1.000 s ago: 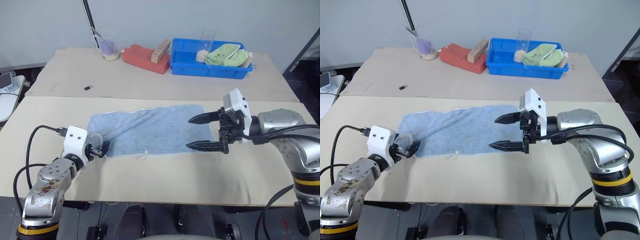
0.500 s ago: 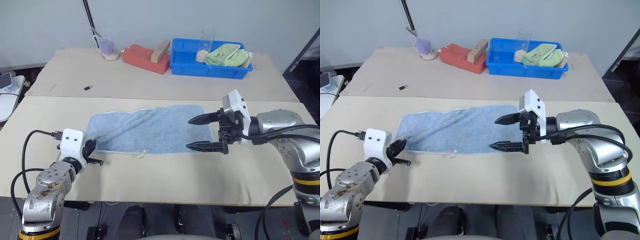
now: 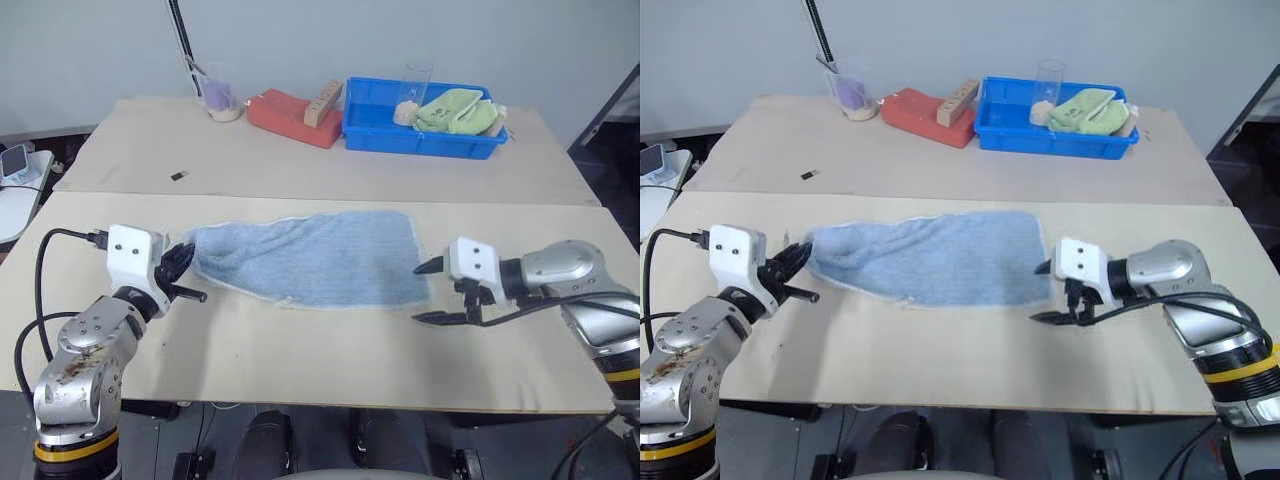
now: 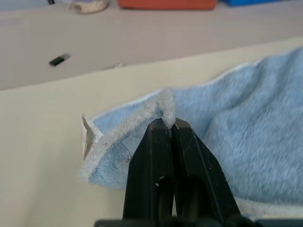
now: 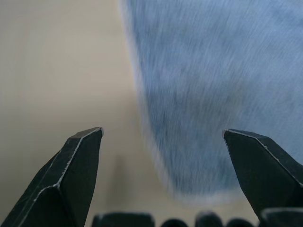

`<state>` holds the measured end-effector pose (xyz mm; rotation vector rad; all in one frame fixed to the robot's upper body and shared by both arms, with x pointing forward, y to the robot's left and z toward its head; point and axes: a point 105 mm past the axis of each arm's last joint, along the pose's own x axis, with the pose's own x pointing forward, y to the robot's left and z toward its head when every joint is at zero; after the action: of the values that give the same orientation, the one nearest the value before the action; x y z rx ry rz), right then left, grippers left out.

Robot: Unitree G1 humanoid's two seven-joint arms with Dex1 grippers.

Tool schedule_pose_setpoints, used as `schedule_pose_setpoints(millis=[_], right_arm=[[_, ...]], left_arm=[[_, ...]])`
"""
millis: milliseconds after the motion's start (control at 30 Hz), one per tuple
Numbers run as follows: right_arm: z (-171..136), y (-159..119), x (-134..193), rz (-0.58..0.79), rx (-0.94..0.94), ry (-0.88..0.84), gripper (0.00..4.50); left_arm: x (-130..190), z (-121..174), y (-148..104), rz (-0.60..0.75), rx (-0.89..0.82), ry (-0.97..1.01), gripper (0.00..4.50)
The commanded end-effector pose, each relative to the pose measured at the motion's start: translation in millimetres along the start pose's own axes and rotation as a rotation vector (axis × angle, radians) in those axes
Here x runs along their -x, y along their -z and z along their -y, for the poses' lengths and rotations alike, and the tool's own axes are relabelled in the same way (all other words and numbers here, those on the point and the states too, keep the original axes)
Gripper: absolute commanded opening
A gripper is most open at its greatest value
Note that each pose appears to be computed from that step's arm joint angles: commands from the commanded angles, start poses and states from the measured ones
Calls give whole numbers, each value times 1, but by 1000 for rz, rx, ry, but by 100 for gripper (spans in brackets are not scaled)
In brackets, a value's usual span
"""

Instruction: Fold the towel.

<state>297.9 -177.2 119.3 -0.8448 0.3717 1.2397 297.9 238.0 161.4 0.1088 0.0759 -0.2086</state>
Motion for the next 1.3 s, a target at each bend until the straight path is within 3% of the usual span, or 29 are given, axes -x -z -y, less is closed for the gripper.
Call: schedule_pose_setpoints(millis=[33, 133, 167, 567, 600, 733, 833, 967, 1133, 1200, 1300], right_arm=[[3, 7, -3, -24, 57, -3, 450], [4, 19, -10, -34, 24, -16, 450], [5, 21, -12, -31, 13, -16, 424], [9, 14, -15, 66, -60, -46, 21], [9, 13, -12, 76, -68, -45, 2], [11, 5, 3, 110, -99, -38, 2], [16, -8, 30, 167, -193, -8, 2], [50, -23, 51, 224, -228, 141, 2], [117, -60, 79, 324, -158, 394, 2], [135, -70, 91, 345, -131, 468, 2], [170, -94, 125, 374, -27, 652, 2]], left_arm=[[4, -6, -14, 64, 28, -1, 3], [6, -7, -11, 58, 35, -6, 3], [7, -8, -10, 56, 37, -8, 0], [17, -21, -5, 62, 89, -68, 0], [17, -22, -5, 60, 91, -64, 0], [16, -16, -5, 24, 115, 37, 0], [8, -12, -22, 15, 129, 169, 0], [-30, -16, -49, 31, 129, 210, 0], [-89, -33, -121, 203, 144, 108, 0], [-100, -41, -145, 267, 158, 69, 0], [-103, -57, -204, 446, 190, 0, 0]])
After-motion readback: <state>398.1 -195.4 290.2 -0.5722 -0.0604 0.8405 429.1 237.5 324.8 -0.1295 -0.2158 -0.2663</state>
